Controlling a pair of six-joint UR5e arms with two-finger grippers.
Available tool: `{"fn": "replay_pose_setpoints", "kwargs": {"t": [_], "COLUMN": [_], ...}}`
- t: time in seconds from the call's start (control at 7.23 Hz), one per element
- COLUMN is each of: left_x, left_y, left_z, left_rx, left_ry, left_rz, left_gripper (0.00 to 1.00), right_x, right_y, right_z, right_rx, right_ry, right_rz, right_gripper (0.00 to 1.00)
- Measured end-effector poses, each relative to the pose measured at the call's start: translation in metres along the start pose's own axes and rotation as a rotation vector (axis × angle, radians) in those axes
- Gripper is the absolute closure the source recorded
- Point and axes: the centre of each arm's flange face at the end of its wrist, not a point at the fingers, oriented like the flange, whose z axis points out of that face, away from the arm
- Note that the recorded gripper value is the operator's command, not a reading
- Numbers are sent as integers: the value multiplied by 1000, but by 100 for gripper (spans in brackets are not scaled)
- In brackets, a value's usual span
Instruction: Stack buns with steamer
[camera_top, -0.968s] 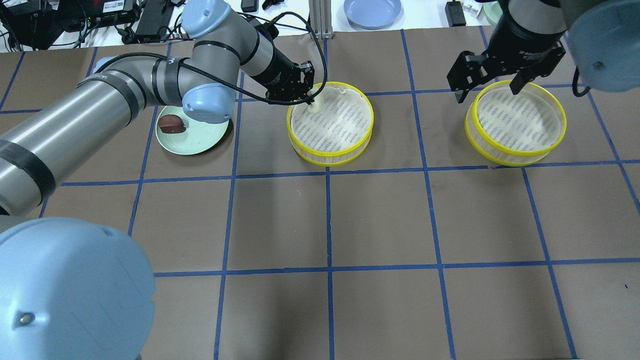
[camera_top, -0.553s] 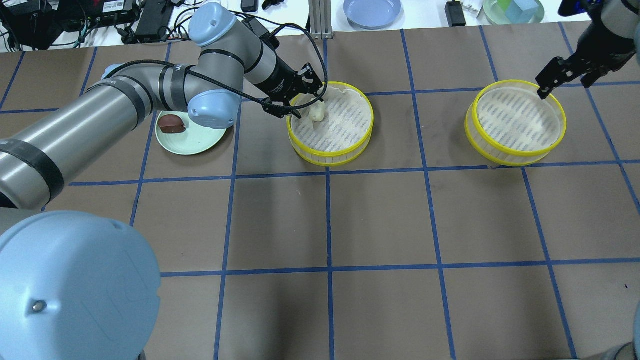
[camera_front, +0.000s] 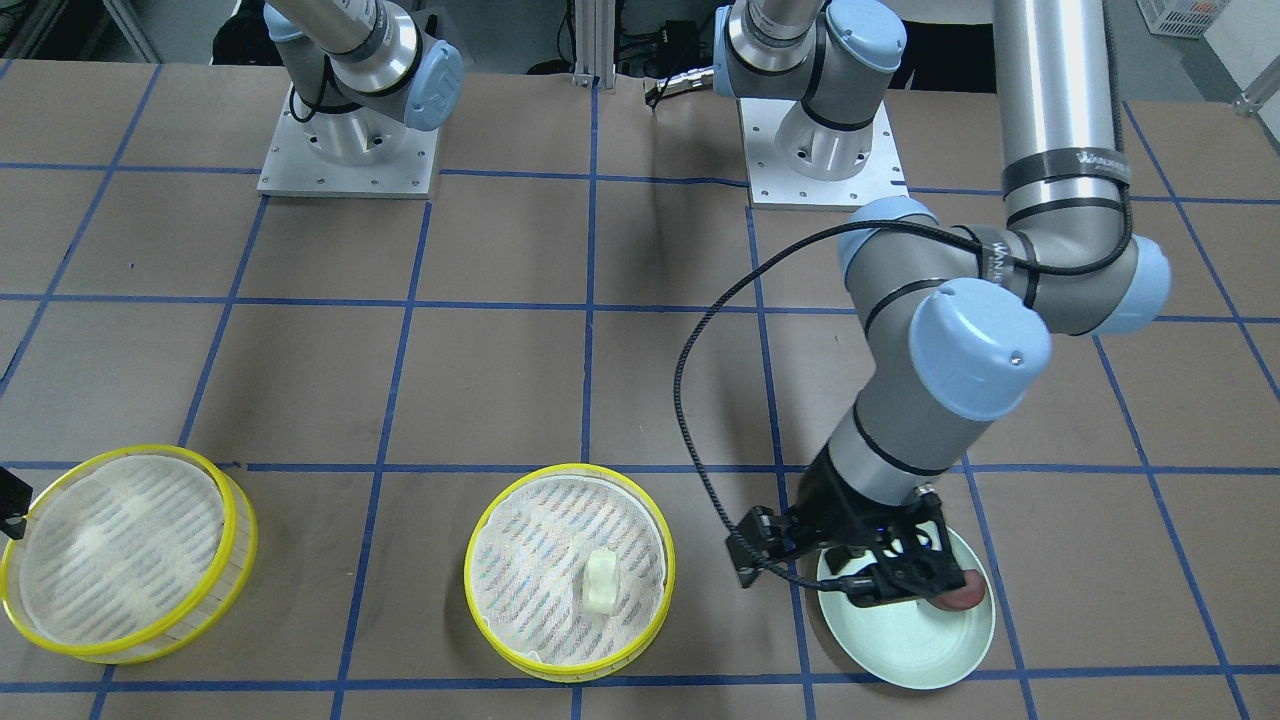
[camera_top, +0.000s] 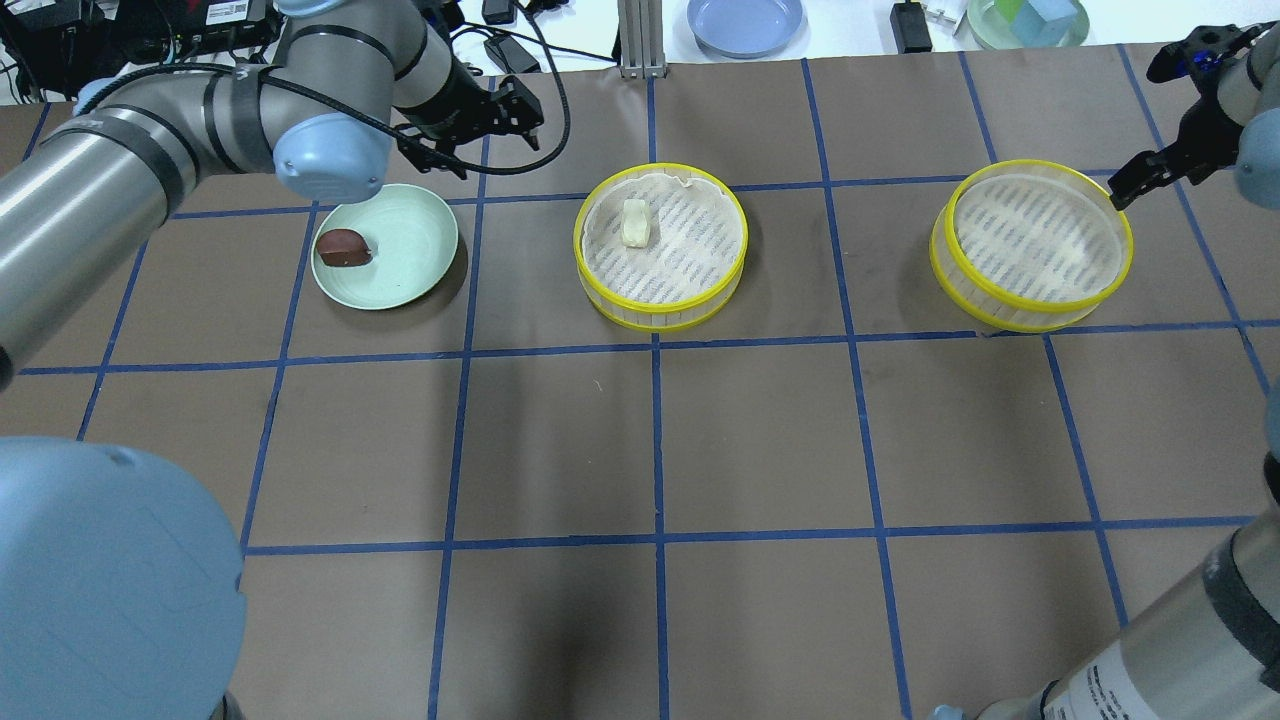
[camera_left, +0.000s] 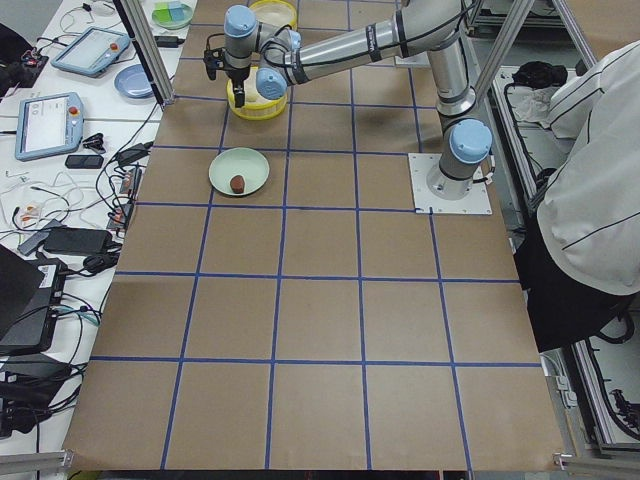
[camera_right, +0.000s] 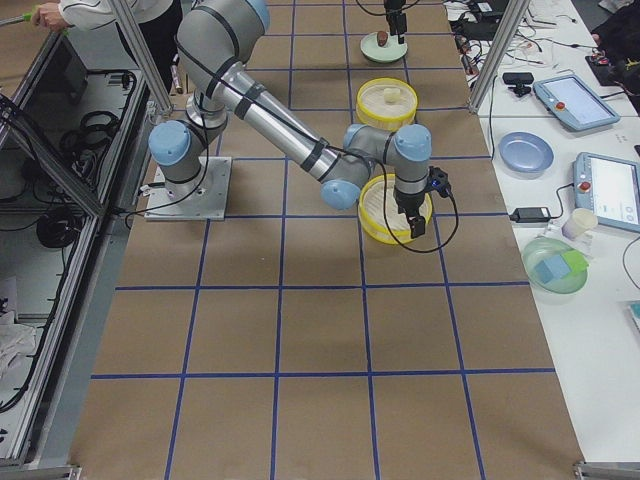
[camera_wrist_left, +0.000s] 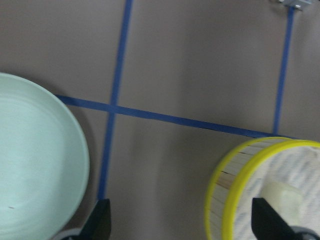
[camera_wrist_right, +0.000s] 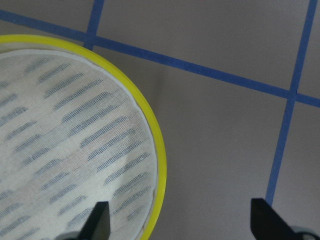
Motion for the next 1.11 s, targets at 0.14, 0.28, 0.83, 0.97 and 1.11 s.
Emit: {"fn": "replay_pose_setpoints", "kwargs": {"t": [0.14,0.28,0.83,0.97,1.11], "left_x": [-42,-73,-147,-159,-165], "left_y": [-10,-16,-18,-17,-16], "left_z": [-1,5,67,79,89], "left_rx": [-6,-29,-148,-168,-183], "left_ry": [-97,-163,-206,-200,-193], "left_rz": [114,228,426,457,470], "left_gripper": [0,0,0,2,6], "right_x": [1,2,-2,-3,-4], "right_y": [-1,0,0,-1,-2], "right_z": [16,27,46,45,39], "right_rx": [-1,-6,-7,-5,-2], "right_ry": [-3,-9,-54,-57,-56], "right_rz": [-1,-1,6,14,22], "right_gripper": [22,48,100,100,100]}}
